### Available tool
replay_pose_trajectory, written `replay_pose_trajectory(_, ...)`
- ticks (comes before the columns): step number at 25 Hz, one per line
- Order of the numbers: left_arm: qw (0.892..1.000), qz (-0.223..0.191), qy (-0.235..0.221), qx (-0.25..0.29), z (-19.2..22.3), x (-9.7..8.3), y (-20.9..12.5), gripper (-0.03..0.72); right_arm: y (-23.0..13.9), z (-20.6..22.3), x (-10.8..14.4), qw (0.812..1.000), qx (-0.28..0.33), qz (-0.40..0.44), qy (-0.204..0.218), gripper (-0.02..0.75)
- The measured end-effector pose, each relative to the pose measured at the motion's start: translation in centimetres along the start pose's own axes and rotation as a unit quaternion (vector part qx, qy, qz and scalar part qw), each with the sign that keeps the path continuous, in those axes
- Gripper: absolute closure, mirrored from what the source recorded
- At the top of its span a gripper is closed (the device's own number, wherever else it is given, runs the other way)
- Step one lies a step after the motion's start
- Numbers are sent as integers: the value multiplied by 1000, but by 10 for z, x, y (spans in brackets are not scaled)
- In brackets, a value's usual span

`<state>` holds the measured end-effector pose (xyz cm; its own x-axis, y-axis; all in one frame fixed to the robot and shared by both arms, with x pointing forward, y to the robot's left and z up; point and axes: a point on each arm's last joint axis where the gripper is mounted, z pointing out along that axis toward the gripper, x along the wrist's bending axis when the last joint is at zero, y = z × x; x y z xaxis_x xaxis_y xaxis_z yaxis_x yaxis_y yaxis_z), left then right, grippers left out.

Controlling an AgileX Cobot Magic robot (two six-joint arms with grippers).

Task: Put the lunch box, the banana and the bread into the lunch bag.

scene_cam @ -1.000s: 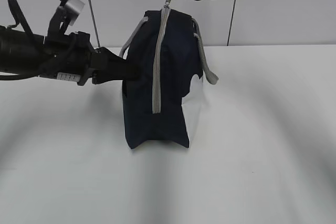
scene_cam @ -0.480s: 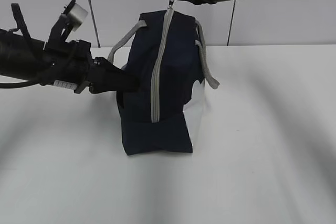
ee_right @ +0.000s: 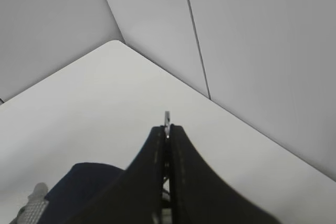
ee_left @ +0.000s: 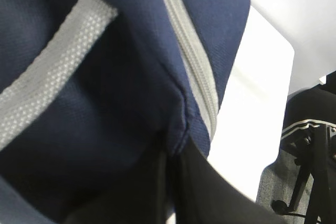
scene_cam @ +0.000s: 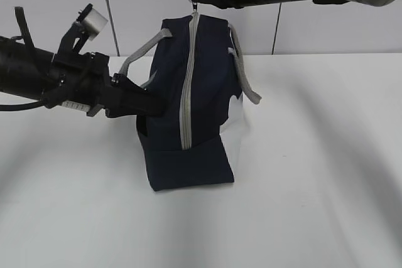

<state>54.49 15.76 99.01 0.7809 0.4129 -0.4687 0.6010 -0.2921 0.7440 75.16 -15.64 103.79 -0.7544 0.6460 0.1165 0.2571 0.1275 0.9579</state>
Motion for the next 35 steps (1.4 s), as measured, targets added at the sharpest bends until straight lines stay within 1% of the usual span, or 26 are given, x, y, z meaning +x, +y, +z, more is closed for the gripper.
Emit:
replay_pose_trajectory(5, 1000, 6, -1, 9, 0, 0, -2, 687, -7, 15, -11, 1000, -5, 12, 9, 754)
replay_pose_trajectory(14, 1000, 18, -1, 26, 0, 0, -5, 687, -32, 33, -30, 999, -2, 47, 8, 754)
replay_pose_trajectory(18, 1000, 15, -2, 22, 0, 0, -4, 687, -31, 32, -31, 998, -4, 52, 25, 754)
replay_pose_trajectory(20, 1000, 7, -5, 11, 0, -1, -2, 684, -26, 30, -29, 998, -5, 59, 37, 754)
replay_pose_trajectory(22, 1000, -2, -8, -2, 0, -2, 0, 673, -22, 28, -27, 997, 5, 64, 51, 754)
replay_pose_trajectory(24, 1000, -11, -13, -17, 0, -2, 5, 640, -17, 25, -24, 996, 17, 65, 66, 754)
replay_pose_trajectory(25, 999, -17, -15, -25, -1, -3, 8, 608, -16, 24, -22, 995, 22, 65, 75, 754)
replay_pose_trajectory(27, 998, -29, -20, -44, -2, -4, 17, 519, -12, 22, -21, 994, 24, 62, 83, 754)
replay_pose_trajectory(29, 997, -37, -22, -64, -4, -4, 24, 401, -11, 20, -22, 994, 23, 67, 83, 754)
replay_pose_trajectory(31, 996, -40, -22, -80, -6, -4, 31, 317, -10, 19, -24, 994, 22, 69, 81, 754)
replay_pose_trajectory(33, 995, -38, -23, -91, -7, -4, 37, 277, -11, 15, -28, 994, 21, 71, 76, 754)
replay_pose_trajectory(35, 993, -37, -23, -107, -9, -5, 43, 263, -11, 12, -33, 995, 20, 73, 71, 754)
